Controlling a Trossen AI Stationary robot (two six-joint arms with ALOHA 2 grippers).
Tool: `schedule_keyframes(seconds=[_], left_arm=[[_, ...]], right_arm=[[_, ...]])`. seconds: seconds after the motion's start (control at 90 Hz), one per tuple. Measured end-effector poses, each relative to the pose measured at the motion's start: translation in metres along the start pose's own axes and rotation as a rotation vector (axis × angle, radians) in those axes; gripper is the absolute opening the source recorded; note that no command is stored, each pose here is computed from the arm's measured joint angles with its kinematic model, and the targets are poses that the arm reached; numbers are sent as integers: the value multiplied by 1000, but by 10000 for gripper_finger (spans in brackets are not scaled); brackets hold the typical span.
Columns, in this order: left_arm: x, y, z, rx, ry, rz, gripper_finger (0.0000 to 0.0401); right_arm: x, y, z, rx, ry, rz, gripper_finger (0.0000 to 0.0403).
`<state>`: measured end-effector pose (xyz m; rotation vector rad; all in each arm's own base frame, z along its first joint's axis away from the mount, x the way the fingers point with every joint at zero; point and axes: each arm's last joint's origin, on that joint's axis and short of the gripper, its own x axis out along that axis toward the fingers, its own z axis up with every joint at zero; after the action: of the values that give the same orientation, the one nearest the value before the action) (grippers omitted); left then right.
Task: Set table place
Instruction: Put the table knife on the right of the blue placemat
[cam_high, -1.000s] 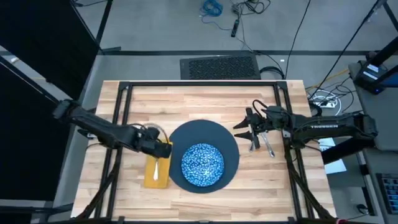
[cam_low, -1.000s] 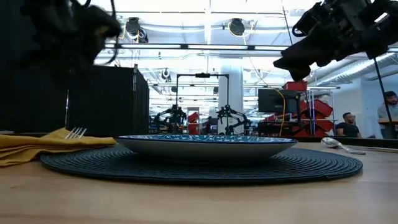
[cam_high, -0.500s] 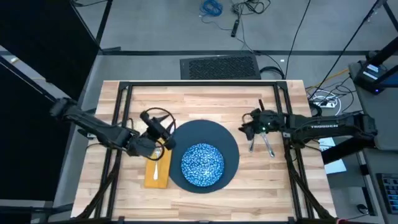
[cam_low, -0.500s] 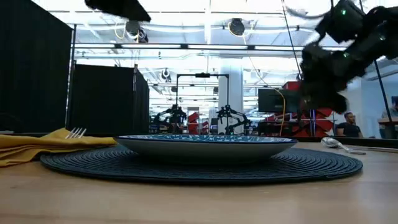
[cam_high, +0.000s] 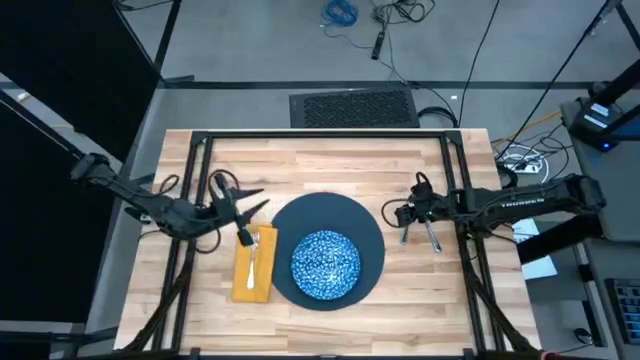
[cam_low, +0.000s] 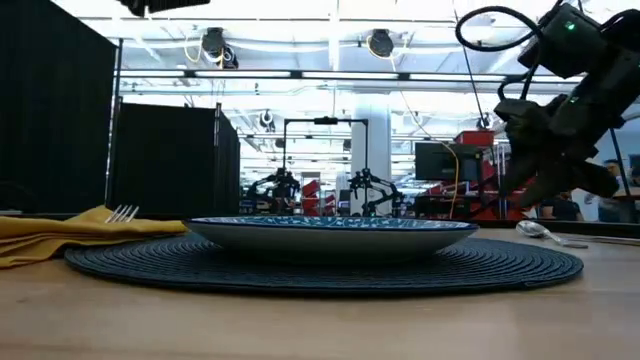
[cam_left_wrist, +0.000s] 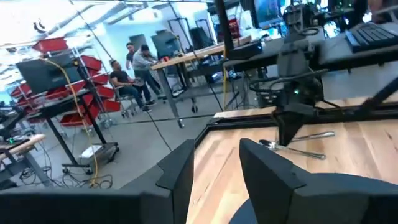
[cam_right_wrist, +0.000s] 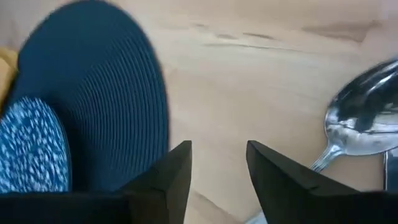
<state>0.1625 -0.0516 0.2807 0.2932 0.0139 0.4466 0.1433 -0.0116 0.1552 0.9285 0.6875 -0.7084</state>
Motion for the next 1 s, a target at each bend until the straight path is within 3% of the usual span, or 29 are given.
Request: schedule_keyframes(seconds=[0.233,0.367,0.567,1.0], left_arm=[[3,5,3,-44,-22,52,115],[6,6,2,-40,-15,66,115],[8,6,0,-34,-6,79,115],[9,5,-1,-79,-3,79,115]], right_arm=[[-35,21,18,-342,153,-24,126],[-53,21,22,-437,249,-100,126],[-51,1,11,-352,359,-267,126],[-21,-8,-1,-233,401,-398,125]])
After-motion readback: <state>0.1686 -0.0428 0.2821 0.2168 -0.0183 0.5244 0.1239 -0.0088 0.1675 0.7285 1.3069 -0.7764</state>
